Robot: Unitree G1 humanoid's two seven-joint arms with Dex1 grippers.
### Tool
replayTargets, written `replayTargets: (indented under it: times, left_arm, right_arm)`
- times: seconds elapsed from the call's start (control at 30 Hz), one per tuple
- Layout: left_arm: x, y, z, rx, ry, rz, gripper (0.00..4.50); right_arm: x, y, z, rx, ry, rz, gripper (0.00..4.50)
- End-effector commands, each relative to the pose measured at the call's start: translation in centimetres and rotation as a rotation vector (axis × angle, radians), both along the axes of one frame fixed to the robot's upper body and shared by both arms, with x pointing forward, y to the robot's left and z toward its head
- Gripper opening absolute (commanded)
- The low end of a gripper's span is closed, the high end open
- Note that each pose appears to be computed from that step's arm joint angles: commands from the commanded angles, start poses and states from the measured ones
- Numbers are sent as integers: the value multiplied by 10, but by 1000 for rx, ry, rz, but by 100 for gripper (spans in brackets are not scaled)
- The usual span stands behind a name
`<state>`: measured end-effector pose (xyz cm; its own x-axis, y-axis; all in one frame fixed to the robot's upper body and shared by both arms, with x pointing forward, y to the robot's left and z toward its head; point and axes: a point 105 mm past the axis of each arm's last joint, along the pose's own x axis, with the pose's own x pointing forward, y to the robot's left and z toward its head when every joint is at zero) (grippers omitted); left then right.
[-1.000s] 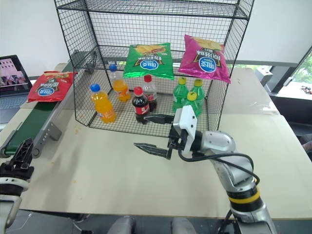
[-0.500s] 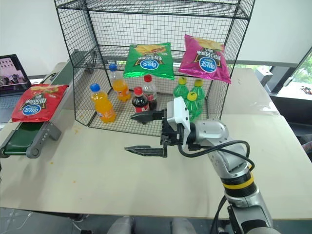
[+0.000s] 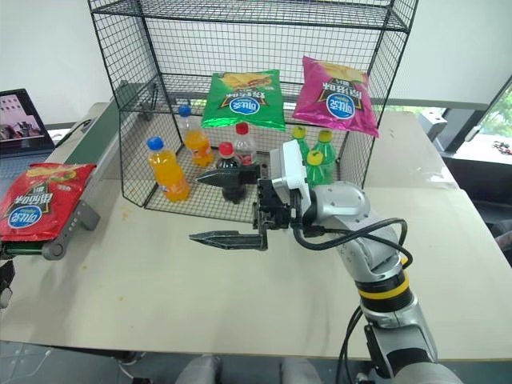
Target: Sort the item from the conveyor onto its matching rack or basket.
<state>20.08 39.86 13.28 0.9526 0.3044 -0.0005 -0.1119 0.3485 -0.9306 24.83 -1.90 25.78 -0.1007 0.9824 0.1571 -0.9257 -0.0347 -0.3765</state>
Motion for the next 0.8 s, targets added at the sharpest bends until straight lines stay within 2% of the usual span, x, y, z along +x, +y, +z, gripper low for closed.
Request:
replayTargets:
  times: [0.03, 0.3, 0.4, 0.53, 0.6, 0.8]
  left_arm:
    - [0, 2, 12, 34, -25, -8, 333]
    - [1, 6, 14, 74, -24, 11, 333]
    - [0, 11, 17, 89, -38, 37, 253]
    - [0, 14, 19, 98, -48, 42, 74]
    - [0, 14, 21, 102, -52, 39, 9]
    - [8, -1, 44, 160, -102, -29, 9]
  right_arm:
    - [-3, -1, 11, 22, -27, -3, 450]
    - [-1, -1, 14, 22, -29, -6, 450]
    - [-1, 0, 13, 24, -26, -7, 450]
    - [-1, 0, 11, 22, -22, -8, 450]
    - [-1, -1, 10, 22, -22, -10, 450]
    - [3, -3, 8, 30, -22, -58, 450]
